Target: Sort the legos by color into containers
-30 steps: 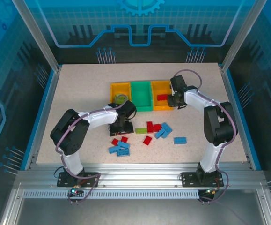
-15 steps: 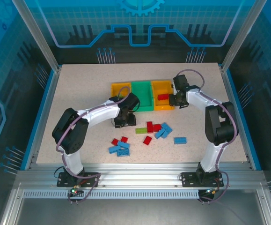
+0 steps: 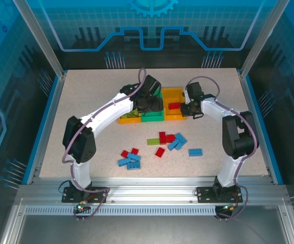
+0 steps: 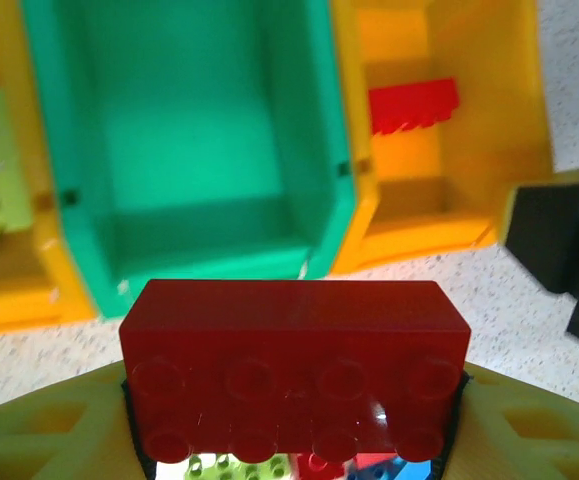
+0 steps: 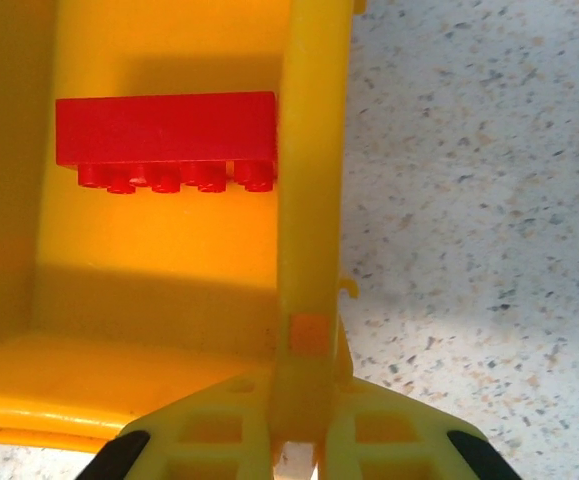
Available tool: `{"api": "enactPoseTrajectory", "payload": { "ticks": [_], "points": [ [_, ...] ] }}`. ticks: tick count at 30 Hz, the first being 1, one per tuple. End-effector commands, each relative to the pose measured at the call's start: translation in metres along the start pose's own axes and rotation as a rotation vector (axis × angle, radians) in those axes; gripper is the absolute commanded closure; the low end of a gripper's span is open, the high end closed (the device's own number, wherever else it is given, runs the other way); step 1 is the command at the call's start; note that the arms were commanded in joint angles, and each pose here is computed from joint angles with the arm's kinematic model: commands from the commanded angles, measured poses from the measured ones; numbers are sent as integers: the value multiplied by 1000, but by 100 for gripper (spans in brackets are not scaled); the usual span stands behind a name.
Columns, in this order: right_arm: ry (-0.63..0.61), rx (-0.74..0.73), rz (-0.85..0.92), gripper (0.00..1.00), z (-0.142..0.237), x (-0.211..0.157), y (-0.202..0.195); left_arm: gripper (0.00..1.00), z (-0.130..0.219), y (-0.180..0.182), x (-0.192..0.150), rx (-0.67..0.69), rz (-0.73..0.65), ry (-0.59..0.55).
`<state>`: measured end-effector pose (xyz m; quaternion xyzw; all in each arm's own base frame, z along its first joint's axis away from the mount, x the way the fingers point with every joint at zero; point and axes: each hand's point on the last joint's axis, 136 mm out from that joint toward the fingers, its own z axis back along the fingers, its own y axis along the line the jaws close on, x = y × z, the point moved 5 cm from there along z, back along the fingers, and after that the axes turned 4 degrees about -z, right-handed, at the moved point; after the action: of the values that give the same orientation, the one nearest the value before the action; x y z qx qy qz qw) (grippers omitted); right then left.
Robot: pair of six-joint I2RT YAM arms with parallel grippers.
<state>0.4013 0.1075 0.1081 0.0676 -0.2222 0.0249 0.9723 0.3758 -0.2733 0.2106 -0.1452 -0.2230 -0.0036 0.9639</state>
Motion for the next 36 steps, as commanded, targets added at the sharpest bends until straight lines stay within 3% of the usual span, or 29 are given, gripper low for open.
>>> {"api": "enactPoseTrajectory", "payload": {
  "ticks": [1, 12, 16, 19, 21, 23, 24, 26, 31, 36],
  "points": [
    [15, 62, 74, 89, 7, -13, 21, 47, -18, -13, 1, -20, -68, 45],
    [40, 36, 61, 86, 12, -27, 27, 47, -55, -41, 28, -74, -126, 51],
    [32, 26, 33, 67, 15, -24, 26, 44, -71, -43, 32, -67, -127, 58],
    [13, 44, 13, 59, 23, -21, 28, 42, -76, -47, 34, -89, -120, 53],
    [-8, 59, 0, 42, 32, -19, 29, 35, -78, -48, 34, -95, -117, 54],
    [-27, 78, -9, 36, 42, -18, 30, 25, -78, -48, 34, -98, -117, 57],
    [-37, 89, -10, 34, 47, -19, 31, 20, -76, -48, 33, -97, -115, 60],
    [-53, 124, -5, 33, 59, -22, 35, 2, -68, -47, 34, -89, -98, 53],
    [-88, 202, 113, 28, 84, -45, 51, 1, -25, -45, 40, -106, -68, -29],
    [-70, 323, 510, 26, 97, -81, 95, 1, 15, -27, 36, -148, -13, -87]
  ]
}}
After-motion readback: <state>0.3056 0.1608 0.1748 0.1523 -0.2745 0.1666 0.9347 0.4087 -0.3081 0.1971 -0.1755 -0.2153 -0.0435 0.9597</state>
